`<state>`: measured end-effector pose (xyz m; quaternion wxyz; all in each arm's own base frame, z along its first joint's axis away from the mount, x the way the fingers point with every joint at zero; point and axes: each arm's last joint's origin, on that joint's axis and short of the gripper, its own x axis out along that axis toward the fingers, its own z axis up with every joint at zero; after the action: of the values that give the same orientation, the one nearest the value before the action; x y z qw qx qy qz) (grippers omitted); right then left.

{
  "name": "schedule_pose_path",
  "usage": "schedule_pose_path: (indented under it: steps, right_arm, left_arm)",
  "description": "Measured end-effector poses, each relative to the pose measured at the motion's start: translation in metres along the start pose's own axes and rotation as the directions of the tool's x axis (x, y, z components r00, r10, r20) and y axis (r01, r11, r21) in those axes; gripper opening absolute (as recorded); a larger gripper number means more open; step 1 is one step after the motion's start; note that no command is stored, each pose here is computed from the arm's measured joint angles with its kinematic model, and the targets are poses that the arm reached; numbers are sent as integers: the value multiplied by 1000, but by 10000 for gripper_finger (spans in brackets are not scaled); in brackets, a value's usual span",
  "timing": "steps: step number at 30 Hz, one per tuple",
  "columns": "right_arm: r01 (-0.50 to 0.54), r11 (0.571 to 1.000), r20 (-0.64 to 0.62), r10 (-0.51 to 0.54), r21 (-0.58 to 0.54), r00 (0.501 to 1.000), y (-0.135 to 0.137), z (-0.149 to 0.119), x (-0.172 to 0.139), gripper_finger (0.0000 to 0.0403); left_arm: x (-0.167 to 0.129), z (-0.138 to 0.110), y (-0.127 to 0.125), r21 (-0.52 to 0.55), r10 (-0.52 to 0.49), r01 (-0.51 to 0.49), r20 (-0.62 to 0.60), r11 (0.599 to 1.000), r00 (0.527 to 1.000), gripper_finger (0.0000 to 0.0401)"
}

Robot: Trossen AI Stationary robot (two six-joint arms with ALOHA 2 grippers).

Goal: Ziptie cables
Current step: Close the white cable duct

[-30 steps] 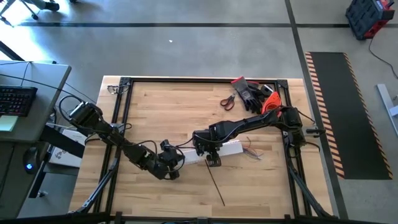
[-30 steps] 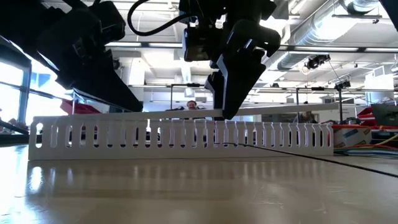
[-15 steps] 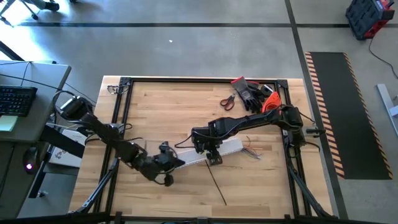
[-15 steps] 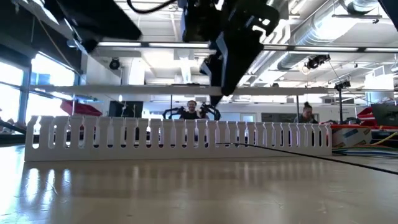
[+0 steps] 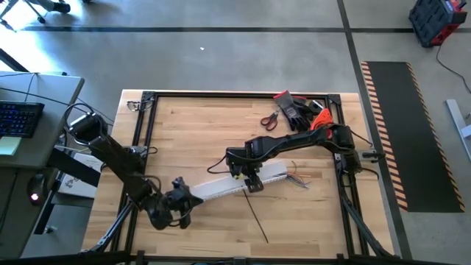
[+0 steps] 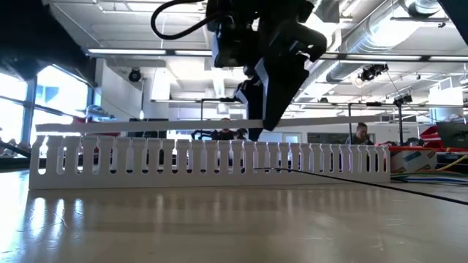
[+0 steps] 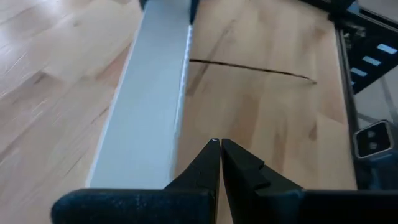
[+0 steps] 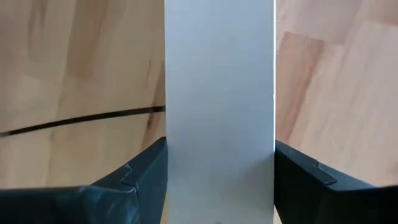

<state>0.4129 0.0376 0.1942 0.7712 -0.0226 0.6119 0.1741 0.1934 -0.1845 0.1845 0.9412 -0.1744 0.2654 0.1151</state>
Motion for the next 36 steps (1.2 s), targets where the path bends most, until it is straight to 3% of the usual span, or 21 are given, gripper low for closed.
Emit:
schedule_pose_path:
  steps: [8,13,17,22,25,28,31,36]
  right_arm:
    - [0,997,30,2,-81,1000,15,1,-15,209]
    - [-19,986,48,27,-165,998,50,-2,-38,209]
    - [-51,982,33,58,-184,998,88,-19,-31,208]
    - [-88,996,0,88,-30,996,127,-72,-3,205]
    - [-104,990,129,91,94,987,152,-99,7,205]
    - [-116,983,227,81,144,971,169,-123,28,205]
    - [-86,979,308,25,185,951,174,-138,45,205]
    - [-13,960,318,-80,281,945,159,-147,63,206]
  left_arm:
    - [-11,-2,-3,31,9,-12,70,999,998,0]
    - [-26,4,-3,43,-3,-2,113,999,994,0]
    - [-33,-1,-4,39,14,-21,170,999,985,0]
    - [-34,-8,-7,25,44,-51,241,998,970,0]
    - [-31,-9,-9,-12,50,-48,258,999,965,0]
    - [-24,-5,-9,-26,63,-58,260,998,963,0]
    - [-17,1,-6,-30,87,-82,266,996,960,0]
    - [0,18,2,-15,84,-82,189,996,978,0]
